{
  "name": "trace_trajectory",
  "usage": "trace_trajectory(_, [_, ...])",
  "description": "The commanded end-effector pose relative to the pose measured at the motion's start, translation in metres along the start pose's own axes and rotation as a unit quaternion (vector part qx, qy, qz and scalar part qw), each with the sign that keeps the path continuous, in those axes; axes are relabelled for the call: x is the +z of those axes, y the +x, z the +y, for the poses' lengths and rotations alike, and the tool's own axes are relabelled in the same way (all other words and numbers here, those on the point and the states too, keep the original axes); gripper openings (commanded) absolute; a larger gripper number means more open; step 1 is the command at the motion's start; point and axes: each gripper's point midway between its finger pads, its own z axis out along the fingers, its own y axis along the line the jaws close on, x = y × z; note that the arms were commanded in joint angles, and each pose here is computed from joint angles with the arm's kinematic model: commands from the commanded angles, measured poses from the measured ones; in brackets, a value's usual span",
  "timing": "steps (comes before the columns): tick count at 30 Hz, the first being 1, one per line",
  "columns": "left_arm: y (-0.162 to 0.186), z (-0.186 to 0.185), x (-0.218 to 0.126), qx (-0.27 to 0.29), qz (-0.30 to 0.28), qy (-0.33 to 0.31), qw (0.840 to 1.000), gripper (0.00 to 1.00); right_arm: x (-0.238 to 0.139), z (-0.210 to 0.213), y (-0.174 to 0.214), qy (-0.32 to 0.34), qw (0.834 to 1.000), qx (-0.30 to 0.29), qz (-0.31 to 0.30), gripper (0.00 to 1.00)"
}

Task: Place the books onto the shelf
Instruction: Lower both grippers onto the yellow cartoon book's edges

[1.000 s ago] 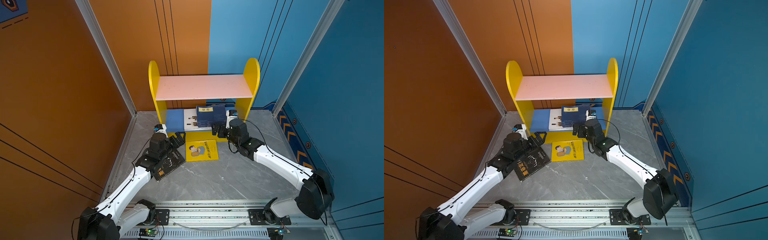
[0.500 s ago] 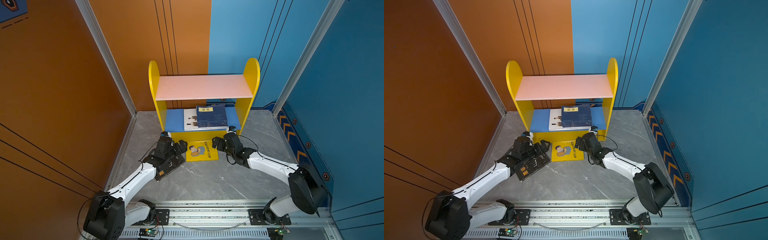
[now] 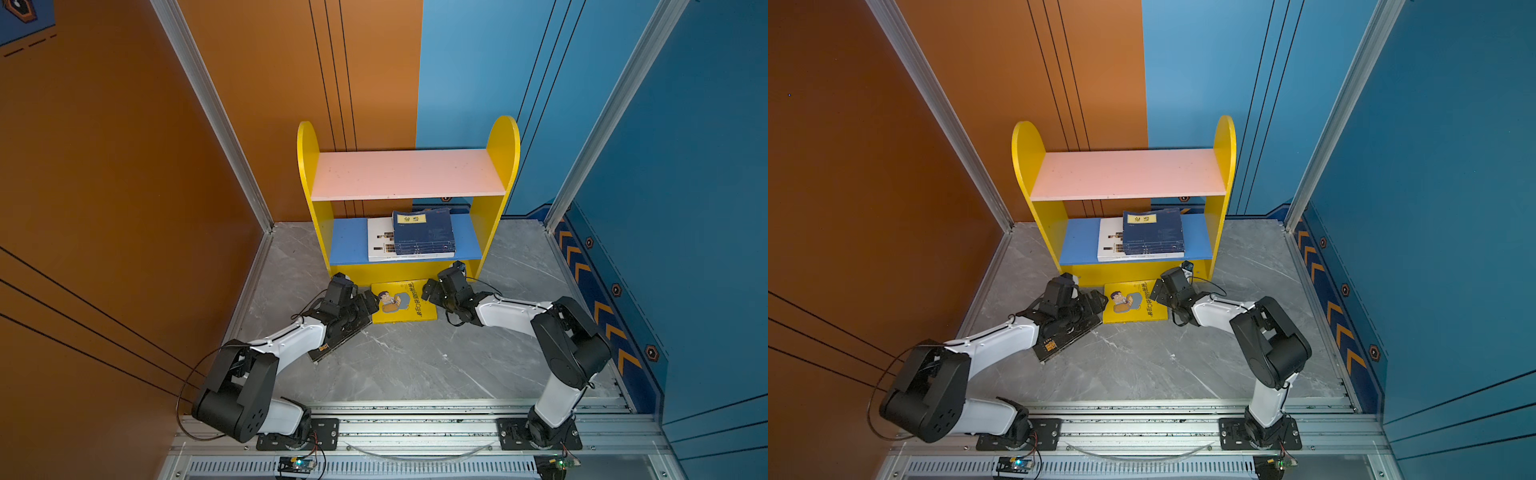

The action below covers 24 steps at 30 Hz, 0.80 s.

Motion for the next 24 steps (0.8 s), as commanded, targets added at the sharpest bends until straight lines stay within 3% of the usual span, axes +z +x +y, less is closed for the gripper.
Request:
trace_trajectory(1, [-0.01, -0.022, 0.008, 0.022, -0.007, 0.029, 0.999, 0.95, 0.007, 0.01, 0.0, -0.018, 1.0, 0.013, 0.012, 0.95])
trace_trajectory(16, [0.019, -0.029, 0.067, 0.029, 0.05, 0.001, 0.998, 0.9, 0.016, 0.022, 0.027, -0.059, 0.995, 0.03, 0.076, 0.91])
trace_trajectory(24, [0.039, -0.076, 0.07, 0.041, 0.078, 0.075, 0.993, 0.88, -0.011, 0.024, 0.015, -0.113, 0.987, 0.089, 0.069, 0.88])
